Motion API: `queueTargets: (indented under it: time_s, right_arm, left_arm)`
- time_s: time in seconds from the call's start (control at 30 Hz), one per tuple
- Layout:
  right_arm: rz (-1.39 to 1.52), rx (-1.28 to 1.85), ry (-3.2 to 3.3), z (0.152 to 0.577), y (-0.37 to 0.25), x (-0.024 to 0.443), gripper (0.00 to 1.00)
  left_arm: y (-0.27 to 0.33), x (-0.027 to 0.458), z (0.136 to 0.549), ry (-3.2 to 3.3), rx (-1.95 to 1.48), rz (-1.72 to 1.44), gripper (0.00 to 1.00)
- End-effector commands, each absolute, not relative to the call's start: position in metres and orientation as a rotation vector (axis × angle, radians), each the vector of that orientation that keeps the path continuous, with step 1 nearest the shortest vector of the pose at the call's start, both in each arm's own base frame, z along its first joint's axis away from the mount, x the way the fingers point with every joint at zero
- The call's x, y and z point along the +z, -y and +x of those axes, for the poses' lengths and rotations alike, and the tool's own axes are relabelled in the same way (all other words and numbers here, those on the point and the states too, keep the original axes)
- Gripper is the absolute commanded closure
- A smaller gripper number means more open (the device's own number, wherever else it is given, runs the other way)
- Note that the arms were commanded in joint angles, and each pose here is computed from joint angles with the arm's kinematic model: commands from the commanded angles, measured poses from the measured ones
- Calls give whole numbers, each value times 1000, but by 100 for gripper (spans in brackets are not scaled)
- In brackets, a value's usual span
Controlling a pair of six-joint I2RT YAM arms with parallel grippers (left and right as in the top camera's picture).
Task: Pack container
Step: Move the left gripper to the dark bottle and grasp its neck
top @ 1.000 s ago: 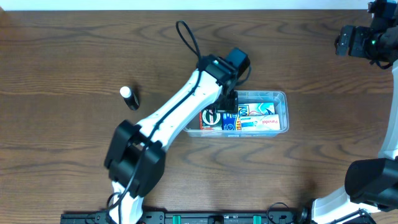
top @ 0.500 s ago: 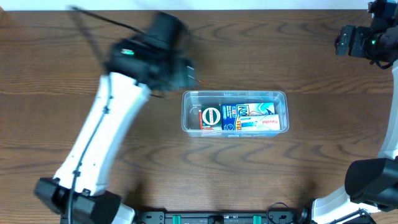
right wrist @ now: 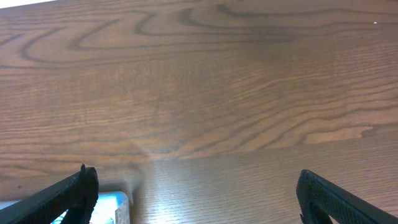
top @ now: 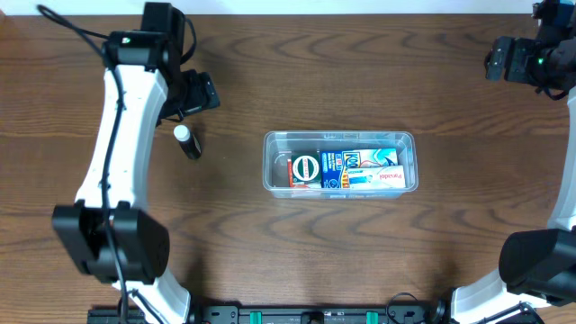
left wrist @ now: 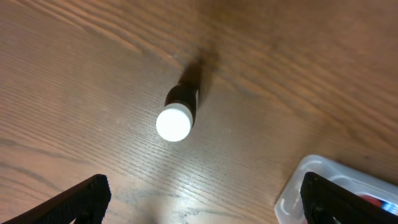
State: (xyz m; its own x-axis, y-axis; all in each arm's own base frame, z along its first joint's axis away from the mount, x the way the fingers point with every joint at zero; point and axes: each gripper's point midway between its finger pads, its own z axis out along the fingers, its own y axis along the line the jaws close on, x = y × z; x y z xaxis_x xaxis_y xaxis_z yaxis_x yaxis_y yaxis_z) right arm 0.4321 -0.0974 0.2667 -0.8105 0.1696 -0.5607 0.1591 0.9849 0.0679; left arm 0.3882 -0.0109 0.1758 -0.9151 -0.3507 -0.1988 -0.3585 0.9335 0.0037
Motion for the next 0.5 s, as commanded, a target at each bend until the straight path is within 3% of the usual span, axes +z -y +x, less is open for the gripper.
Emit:
queueTargets:
  time_s: [0.0, 0.27, 0.47]
  right_arm:
    - [257, 24, -2513, 431, 101, 273, 1]
    - [257, 24, -2513, 431, 101, 273, 1]
    - [257, 24, -2513, 431, 101, 273, 1]
  left_arm:
    - [2, 156, 391, -2947, 105, -560, 2]
    - [-14, 120, 392, -3032, 130, -647, 0]
    - [-19, 116, 392, -3049, 132, -619, 7]
